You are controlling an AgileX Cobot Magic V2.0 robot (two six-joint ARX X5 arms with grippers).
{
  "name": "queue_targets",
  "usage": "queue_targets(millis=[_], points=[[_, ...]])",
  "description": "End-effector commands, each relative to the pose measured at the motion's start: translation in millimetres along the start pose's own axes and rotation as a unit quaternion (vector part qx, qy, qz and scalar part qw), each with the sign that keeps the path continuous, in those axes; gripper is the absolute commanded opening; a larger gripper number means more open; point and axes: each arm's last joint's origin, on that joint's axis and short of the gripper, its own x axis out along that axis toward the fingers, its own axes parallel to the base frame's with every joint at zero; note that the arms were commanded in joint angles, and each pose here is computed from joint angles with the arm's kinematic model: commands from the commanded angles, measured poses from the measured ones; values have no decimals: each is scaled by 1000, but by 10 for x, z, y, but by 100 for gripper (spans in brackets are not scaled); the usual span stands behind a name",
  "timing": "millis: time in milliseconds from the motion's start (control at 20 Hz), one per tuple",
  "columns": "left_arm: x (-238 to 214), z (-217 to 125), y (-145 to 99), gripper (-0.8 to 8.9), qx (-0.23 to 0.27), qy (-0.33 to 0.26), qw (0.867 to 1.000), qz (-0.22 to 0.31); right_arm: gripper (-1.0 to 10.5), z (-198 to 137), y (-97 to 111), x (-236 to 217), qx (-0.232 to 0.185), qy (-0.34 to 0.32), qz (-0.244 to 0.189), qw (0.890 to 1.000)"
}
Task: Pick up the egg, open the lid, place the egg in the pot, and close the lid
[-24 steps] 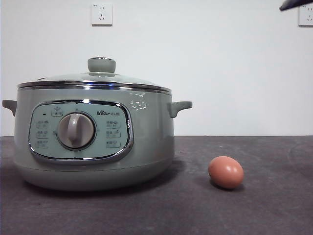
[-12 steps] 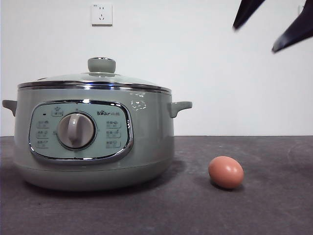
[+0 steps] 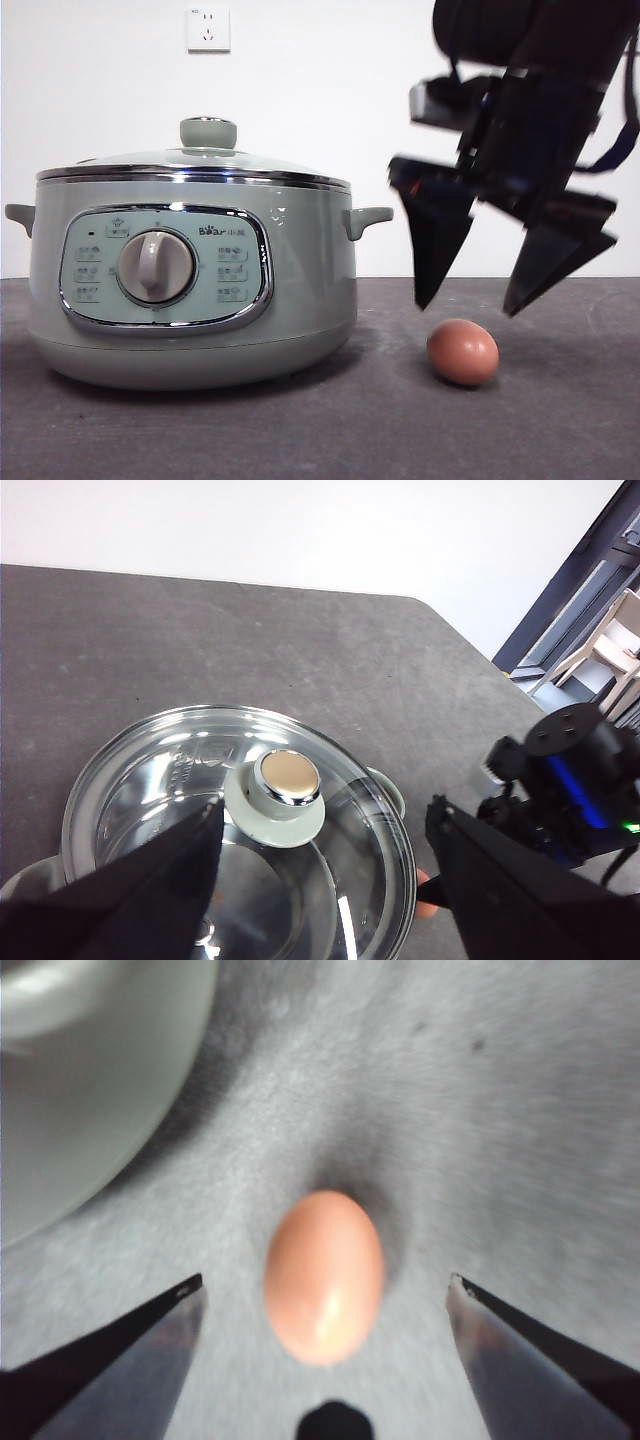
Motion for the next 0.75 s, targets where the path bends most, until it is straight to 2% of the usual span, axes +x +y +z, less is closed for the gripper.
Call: queue_targets(millis=[50, 150, 300, 400, 550, 750], points=[[-6, 9, -9, 346, 1, -4, 1000, -1, 404, 8, 11, 158, 4, 14, -1, 1000], [-6, 9, -9, 346, 1, -4, 1000, -1, 360, 3, 11, 265, 3, 25, -4, 1000], [-6, 9, -8, 346, 1, -4, 1000, -1, 122, -15, 7, 326, 1, 38, -7, 999], [-6, 8, -8, 346, 1, -3, 1000, -1, 5, -22, 6, 325, 1, 41, -8, 999], [-5, 8, -10, 346, 1, -3, 1000, -2, -12, -21, 6, 289, 1, 39, -7, 999], [99, 52, -25, 346, 15, -13, 1000, -16, -12, -19, 0, -73, 2, 4, 1, 1000]])
